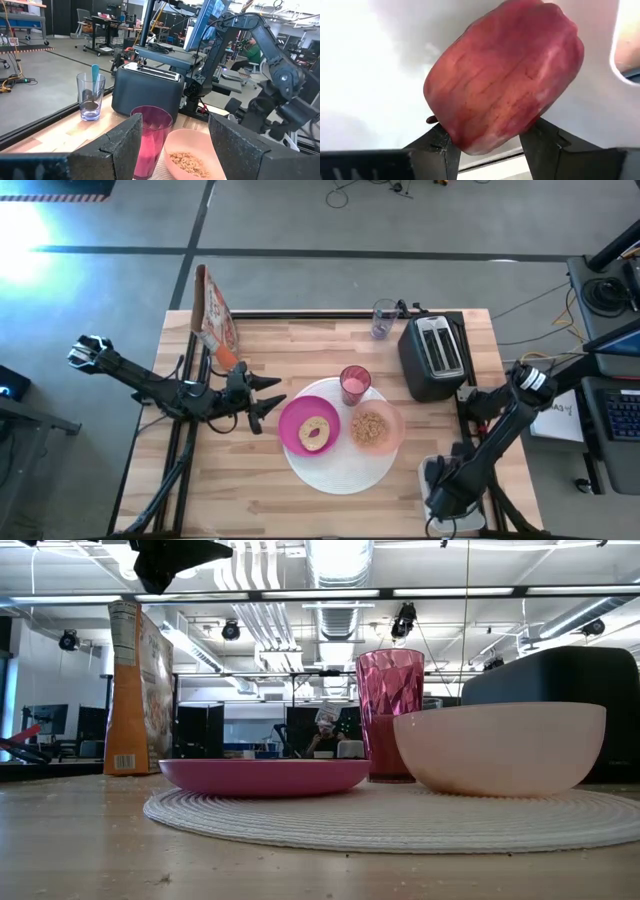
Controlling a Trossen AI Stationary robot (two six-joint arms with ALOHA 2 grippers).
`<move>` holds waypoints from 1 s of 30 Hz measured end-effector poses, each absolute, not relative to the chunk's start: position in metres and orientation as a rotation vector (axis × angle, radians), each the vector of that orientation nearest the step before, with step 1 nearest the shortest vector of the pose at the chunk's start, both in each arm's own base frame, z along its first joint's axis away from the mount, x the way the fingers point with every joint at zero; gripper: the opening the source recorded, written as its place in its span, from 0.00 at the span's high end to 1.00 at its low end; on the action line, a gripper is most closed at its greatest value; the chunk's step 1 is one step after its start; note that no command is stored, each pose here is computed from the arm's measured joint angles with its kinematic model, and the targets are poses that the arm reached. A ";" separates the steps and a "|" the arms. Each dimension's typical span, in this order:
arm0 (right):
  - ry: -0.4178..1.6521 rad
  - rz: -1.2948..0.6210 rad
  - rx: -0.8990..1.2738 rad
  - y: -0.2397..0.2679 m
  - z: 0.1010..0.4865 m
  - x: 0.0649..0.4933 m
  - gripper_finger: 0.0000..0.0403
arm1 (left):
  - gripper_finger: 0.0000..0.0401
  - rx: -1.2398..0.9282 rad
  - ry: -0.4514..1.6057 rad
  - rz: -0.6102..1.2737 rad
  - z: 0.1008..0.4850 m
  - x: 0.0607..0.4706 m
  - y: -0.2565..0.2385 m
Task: Arrange a breakfast setting
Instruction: Put the apple from the white bin on the white placemat beside the red cup
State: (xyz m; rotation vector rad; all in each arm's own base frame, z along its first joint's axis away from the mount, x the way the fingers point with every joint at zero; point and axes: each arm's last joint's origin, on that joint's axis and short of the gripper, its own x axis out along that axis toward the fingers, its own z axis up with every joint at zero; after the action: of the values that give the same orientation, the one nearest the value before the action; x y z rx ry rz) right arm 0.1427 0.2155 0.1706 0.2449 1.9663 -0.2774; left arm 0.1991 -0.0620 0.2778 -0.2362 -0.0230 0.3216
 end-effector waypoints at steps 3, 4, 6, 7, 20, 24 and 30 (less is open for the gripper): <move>1.943 -0.229 0.285 0.219 0.186 0.145 0.61 | 0.47 -0.236 -0.023 0.322 0.278 0.199 -0.062; 1.936 -0.211 0.298 0.220 0.191 0.146 0.62 | 0.47 -0.237 -0.023 0.322 0.278 0.199 -0.062; 1.919 -0.181 0.328 0.222 0.201 0.147 0.62 | 0.47 -0.236 -0.023 0.322 0.278 0.199 -0.062; 1.909 -0.169 0.349 0.222 0.206 0.147 0.62 | 0.47 -0.237 -0.023 0.322 0.278 0.199 -0.062; 1.592 -0.098 0.561 0.211 0.279 0.146 0.62 | 0.47 -0.236 -0.022 0.322 0.278 0.199 -0.062; 1.381 -0.112 0.542 0.202 0.294 0.147 0.62 | 0.47 -0.236 -0.022 0.322 0.278 0.199 -0.062; 1.005 -0.138 0.375 0.197 0.300 0.164 0.62 | 0.47 -0.236 -0.022 0.322 0.278 0.199 -0.062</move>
State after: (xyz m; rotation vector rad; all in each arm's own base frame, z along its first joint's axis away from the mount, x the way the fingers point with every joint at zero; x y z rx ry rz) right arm 0.1635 0.1972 0.3005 0.3746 1.0054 -0.1383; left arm 0.1991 -0.0620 0.2776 -0.2356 -0.0221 0.3224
